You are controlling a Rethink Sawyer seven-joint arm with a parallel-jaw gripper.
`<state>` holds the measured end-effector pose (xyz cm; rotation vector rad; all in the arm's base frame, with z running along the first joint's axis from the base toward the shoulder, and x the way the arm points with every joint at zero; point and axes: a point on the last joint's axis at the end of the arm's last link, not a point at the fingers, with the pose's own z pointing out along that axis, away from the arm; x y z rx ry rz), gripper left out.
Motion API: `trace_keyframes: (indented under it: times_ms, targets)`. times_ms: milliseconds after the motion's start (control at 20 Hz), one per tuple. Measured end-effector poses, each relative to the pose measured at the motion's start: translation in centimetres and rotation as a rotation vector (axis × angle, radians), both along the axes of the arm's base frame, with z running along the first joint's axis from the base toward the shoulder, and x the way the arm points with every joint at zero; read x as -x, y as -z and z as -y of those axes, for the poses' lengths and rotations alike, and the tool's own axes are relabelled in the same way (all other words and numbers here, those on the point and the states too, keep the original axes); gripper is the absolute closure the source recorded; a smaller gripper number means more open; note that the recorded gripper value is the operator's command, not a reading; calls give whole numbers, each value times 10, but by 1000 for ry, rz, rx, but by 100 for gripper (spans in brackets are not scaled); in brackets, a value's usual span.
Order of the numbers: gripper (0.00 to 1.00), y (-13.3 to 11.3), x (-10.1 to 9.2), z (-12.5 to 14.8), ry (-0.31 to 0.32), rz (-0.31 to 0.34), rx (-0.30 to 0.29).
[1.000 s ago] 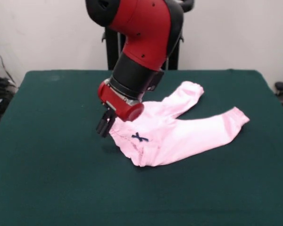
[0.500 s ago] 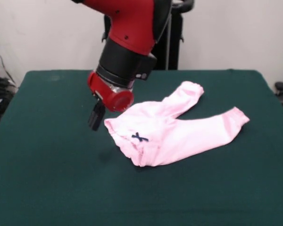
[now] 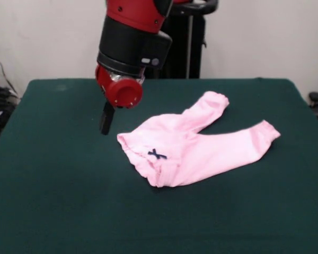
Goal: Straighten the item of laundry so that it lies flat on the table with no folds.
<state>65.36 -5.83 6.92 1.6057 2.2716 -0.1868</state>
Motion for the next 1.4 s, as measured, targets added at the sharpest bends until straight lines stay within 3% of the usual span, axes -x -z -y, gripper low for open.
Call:
trace_keyframes:
  times_ms: [50,150,250,600,1100,1250,1400]
  targets:
    - [100,0,-3,-8,26,6,-53]
    - [100,2,-3,-15,42,4,-90]
    - [100,10,-3,-29,69,-6,-166]
    - [100,29,11,-72,62,-56,-241]
    - [100,33,24,-136,-33,-87,-241]
    - [100,40,34,-158,-74,-106,-213]
    - [100,60,46,-178,-125,-135,-148]
